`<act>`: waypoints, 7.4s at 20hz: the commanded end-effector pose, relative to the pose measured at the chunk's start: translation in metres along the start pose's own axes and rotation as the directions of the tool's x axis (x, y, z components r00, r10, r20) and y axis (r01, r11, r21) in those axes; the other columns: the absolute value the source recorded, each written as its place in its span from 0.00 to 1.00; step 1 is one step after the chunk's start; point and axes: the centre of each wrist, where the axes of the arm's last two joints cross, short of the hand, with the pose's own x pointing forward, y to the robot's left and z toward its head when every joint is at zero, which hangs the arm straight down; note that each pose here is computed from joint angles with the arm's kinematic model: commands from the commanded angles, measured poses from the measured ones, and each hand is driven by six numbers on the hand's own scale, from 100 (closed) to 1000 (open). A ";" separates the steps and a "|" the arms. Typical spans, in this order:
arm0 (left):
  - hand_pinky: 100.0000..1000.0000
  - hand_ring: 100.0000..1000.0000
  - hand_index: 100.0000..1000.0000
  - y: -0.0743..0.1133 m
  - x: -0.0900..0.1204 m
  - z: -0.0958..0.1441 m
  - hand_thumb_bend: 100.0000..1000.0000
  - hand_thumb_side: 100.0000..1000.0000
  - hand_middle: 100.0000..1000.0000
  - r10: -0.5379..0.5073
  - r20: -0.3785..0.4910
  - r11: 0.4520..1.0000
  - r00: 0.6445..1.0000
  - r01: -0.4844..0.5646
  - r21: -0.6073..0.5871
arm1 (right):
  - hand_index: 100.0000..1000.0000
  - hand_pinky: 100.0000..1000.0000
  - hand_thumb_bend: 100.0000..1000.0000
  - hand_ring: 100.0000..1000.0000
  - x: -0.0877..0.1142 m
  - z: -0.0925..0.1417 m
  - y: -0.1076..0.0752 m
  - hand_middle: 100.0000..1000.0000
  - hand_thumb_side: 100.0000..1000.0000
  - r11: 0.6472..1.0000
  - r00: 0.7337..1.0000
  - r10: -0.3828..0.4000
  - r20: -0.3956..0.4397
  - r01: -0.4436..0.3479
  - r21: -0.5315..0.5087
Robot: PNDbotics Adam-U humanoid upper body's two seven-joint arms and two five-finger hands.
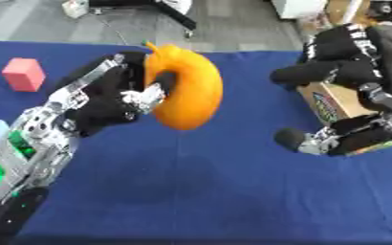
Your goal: Pick up the objects with one hand, pass them to the other hand, and then place them into the box on the other side of the table.
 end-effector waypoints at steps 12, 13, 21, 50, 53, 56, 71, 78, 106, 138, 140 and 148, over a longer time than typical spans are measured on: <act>0.59 0.44 0.48 -0.001 0.014 -0.002 0.00 0.17 0.38 -0.001 -0.051 0.998 0.999 -0.002 -0.059 | 0.84 0.00 0.25 0.10 -0.001 -0.016 -0.010 0.16 0.26 0.995 0.998 0.036 -0.043 -0.032 0.094; 0.59 0.44 0.48 -0.002 0.014 -0.003 0.00 0.18 0.38 0.005 -0.056 0.998 0.998 -0.009 -0.059 | 0.84 0.00 0.24 0.10 0.000 -0.017 -0.010 0.16 0.27 0.994 0.998 0.036 -0.050 -0.031 0.104; 0.60 0.42 0.49 -0.002 0.016 -0.004 0.00 0.20 0.40 0.034 -0.054 0.999 0.998 -0.034 0.015 | 0.83 0.00 0.24 0.07 -0.001 -0.022 -0.010 0.12 0.26 0.992 0.996 0.044 -0.082 -0.034 0.118; 0.62 0.52 0.51 -0.008 0.026 -0.014 0.00 0.21 0.43 -0.027 -0.063 0.995 0.998 0.020 -0.098 | 0.80 0.00 0.26 0.04 -0.004 -0.038 -0.017 0.09 0.23 0.994 0.997 0.082 -0.008 -0.081 0.069; 0.63 0.52 0.51 -0.009 0.027 -0.015 0.00 0.20 0.43 -0.026 -0.055 0.994 0.998 0.019 -0.111 | 0.80 0.00 0.27 0.04 -0.003 -0.038 -0.016 0.09 0.23 0.995 0.997 0.078 -0.003 -0.078 0.067; 0.62 0.52 0.51 -0.010 0.029 -0.017 0.00 0.19 0.43 -0.022 -0.050 0.993 0.999 0.016 -0.118 | 0.80 0.00 0.26 0.04 -0.003 -0.037 -0.014 0.09 0.23 0.995 0.998 0.070 0.004 -0.071 0.065; 0.63 0.52 0.51 -0.015 0.036 -0.024 0.00 0.22 0.43 -0.020 -0.027 0.985 0.999 0.015 -0.169 | 0.80 0.00 0.25 0.04 0.000 -0.038 -0.007 0.09 0.20 0.995 0.997 0.064 0.037 -0.067 0.078; 0.63 0.53 0.51 -0.016 0.037 -0.025 0.00 0.22 0.44 -0.011 -0.026 0.981 1.000 0.005 -0.194 | 0.80 0.00 0.23 0.06 -0.001 -0.039 -0.009 0.10 0.15 0.991 0.993 0.106 0.055 -0.110 0.079; 0.65 0.54 0.56 -0.018 0.034 -0.025 0.00 0.37 0.47 0.035 -0.065 0.978 0.997 -0.047 -0.201 | 0.42 0.00 0.00 0.04 0.001 -0.038 -0.006 0.18 0.00 0.999 0.999 0.045 -0.003 -0.045 0.005; 0.77 0.78 0.85 0.034 -0.003 0.042 0.53 0.65 0.75 -0.176 -0.074 0.898 0.982 0.191 0.396 | 0.38 0.00 0.00 0.01 -0.005 0.045 -0.044 0.12 0.00 0.977 0.909 0.188 -0.373 -0.212 -0.026; 0.76 0.77 0.84 0.034 -0.008 0.046 0.52 0.65 0.75 -0.165 -0.072 0.882 0.984 0.180 0.436 | 0.37 0.00 0.00 0.00 -0.002 0.056 -0.045 0.10 0.00 0.976 0.875 0.181 -0.448 -0.214 -0.024; 0.75 0.75 0.82 0.025 -0.029 0.055 0.50 0.63 0.72 -0.133 -0.010 0.848 0.991 0.119 0.517 | 0.36 0.00 0.00 0.00 0.006 0.085 -0.049 0.06 0.00 0.970 0.691 0.134 -0.710 -0.238 -0.048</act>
